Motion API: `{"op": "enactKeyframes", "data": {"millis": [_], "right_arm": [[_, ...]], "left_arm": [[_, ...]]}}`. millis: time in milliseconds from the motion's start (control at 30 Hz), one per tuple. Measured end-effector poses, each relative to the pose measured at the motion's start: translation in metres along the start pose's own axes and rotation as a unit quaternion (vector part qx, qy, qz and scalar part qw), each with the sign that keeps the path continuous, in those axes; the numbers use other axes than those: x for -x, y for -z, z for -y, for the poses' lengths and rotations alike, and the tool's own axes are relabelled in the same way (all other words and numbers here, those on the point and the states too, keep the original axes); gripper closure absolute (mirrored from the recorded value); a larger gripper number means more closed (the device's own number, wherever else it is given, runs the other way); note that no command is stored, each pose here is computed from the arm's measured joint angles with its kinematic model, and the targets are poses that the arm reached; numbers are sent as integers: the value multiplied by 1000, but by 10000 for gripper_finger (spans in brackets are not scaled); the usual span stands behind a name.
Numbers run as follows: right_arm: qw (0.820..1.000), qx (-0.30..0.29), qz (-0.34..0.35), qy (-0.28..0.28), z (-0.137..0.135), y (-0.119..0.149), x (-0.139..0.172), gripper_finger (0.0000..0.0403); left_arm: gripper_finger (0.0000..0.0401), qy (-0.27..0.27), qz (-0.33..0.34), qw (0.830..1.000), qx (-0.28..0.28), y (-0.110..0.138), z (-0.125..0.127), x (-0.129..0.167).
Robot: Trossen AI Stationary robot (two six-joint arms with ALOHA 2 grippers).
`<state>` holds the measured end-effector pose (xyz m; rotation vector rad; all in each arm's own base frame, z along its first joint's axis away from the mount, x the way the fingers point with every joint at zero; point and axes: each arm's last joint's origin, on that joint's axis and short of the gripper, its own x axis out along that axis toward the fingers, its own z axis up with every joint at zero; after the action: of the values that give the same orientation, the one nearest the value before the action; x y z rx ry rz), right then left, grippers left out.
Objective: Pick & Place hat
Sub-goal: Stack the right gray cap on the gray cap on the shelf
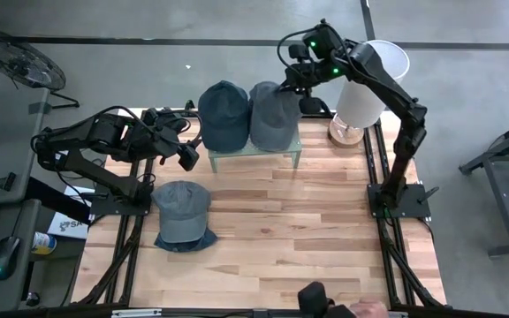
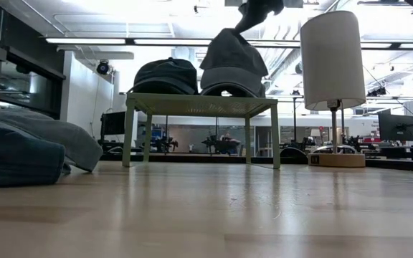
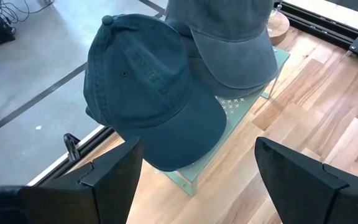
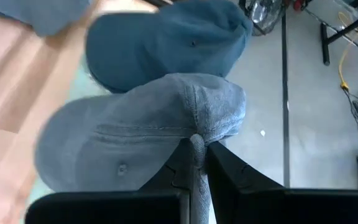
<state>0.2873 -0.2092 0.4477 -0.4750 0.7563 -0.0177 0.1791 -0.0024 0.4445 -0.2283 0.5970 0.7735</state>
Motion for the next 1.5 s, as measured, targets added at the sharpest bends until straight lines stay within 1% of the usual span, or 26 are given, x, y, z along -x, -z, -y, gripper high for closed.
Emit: {"op": "enactKeyframes", "data": {"millis": [467, 667, 833, 900, 1000, 1133, 1333, 1500], "right_arm": [[999, -15, -32, -7, 17, 18, -42, 387], [999, -24, -44, -19, 21, 27, -60, 387], [998, -36, -55, -20, 23, 32, -69, 386], [997, -39, -59, -10, 24, 32, -69, 373], [997, -49, -59, 8, 27, 31, -69, 343], [997, -60, -54, 20, 27, 28, -65, 312], [995, -70, -62, 28, 23, 22, -66, 281], [995, -69, -69, 33, 18, 16, -68, 242]], "left_arm": [[96, -3, 3, 1000, 0, 0, 0, 0], [96, -4, 3, 1000, 0, 0, 0, 0], [96, -4, 4, 1000, 0, 0, 0, 0], [96, -4, 4, 1000, 0, 0, 0, 0], [96, -4, 4, 1000, 0, 0, 0, 0], [96, -4, 3, 1000, 0, 0, 0, 0], [96, -4, 3, 1000, 0, 0, 0, 0], [96, -4, 3, 1000, 0, 0, 0, 0]]}}
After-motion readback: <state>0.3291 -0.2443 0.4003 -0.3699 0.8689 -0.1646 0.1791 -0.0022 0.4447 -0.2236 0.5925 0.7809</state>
